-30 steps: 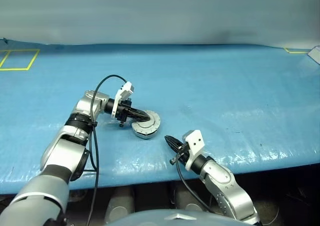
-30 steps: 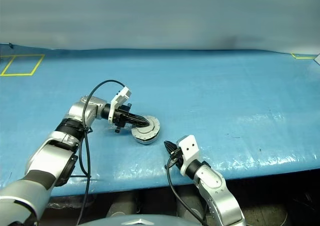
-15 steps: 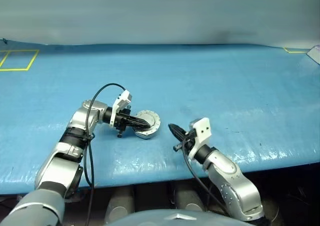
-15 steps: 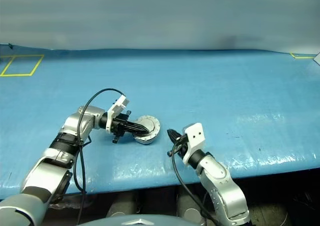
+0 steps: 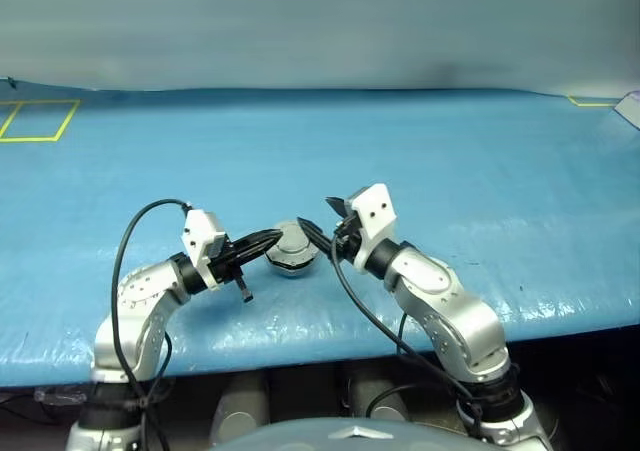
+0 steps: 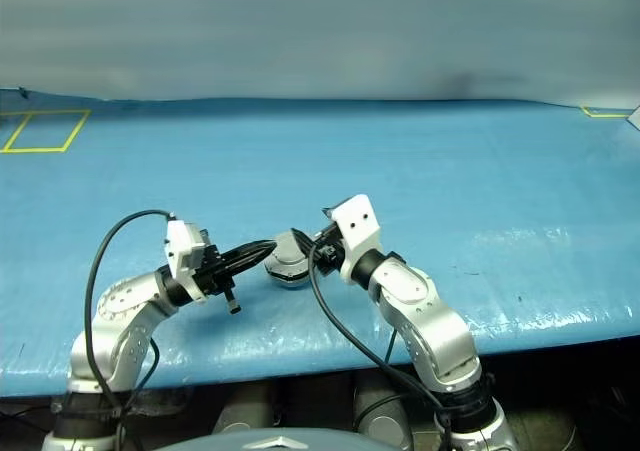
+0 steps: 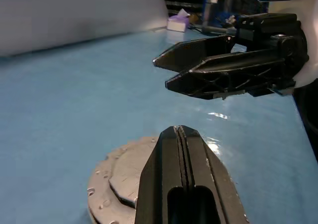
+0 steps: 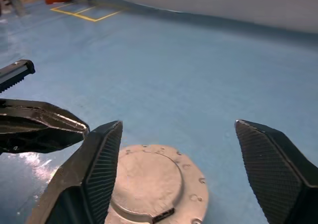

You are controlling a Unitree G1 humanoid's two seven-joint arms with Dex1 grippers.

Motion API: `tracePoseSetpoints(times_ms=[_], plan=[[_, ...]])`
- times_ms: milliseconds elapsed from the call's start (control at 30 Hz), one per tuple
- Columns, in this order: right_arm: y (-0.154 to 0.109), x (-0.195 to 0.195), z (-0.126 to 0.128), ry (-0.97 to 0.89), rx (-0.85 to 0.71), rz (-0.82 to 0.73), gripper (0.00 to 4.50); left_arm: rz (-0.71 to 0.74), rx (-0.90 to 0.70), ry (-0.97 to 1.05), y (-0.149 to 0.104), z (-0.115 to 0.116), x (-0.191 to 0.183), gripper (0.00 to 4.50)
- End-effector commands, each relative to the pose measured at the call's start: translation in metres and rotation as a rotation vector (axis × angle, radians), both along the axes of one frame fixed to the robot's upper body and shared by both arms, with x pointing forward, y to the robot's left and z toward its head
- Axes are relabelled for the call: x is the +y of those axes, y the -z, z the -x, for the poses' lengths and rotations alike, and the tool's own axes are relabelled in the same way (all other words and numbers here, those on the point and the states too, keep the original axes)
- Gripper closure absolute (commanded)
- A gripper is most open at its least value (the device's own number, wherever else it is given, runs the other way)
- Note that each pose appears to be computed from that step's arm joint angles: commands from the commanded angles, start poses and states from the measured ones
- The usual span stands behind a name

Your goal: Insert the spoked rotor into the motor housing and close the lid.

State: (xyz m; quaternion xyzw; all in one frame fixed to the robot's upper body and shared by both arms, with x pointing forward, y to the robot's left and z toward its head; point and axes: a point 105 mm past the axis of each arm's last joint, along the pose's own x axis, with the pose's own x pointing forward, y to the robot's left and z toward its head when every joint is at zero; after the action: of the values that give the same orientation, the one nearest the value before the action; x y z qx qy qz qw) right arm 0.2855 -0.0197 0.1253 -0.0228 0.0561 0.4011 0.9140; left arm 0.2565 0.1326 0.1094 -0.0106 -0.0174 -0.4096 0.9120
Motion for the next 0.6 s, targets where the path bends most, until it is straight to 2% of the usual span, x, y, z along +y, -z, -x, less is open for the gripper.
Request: tracePoseSetpoints(times_ms=[33,200,500,600], plan=[[0.011,0.016,0.001,-0.097,0.041,0.045,0.04,-0.011,-0.046,-0.068,-0.002,0.02,-0.001,4.5],[0.026,0.025,-0.002,-0.143,0.082,0.067,0.04,-0.025,0.0,-0.093,0.014,0.036,-0.005,4.5],[0.047,0.014,-0.019,-0.066,0.104,0.097,0.04,-0.036,0.01,-0.098,0.023,0.035,-0.012,4.5],[0.05,0.013,-0.016,-0.07,0.092,0.11,0.63,-0.048,-0.001,-0.092,0.023,0.032,-0.013,4.5]])
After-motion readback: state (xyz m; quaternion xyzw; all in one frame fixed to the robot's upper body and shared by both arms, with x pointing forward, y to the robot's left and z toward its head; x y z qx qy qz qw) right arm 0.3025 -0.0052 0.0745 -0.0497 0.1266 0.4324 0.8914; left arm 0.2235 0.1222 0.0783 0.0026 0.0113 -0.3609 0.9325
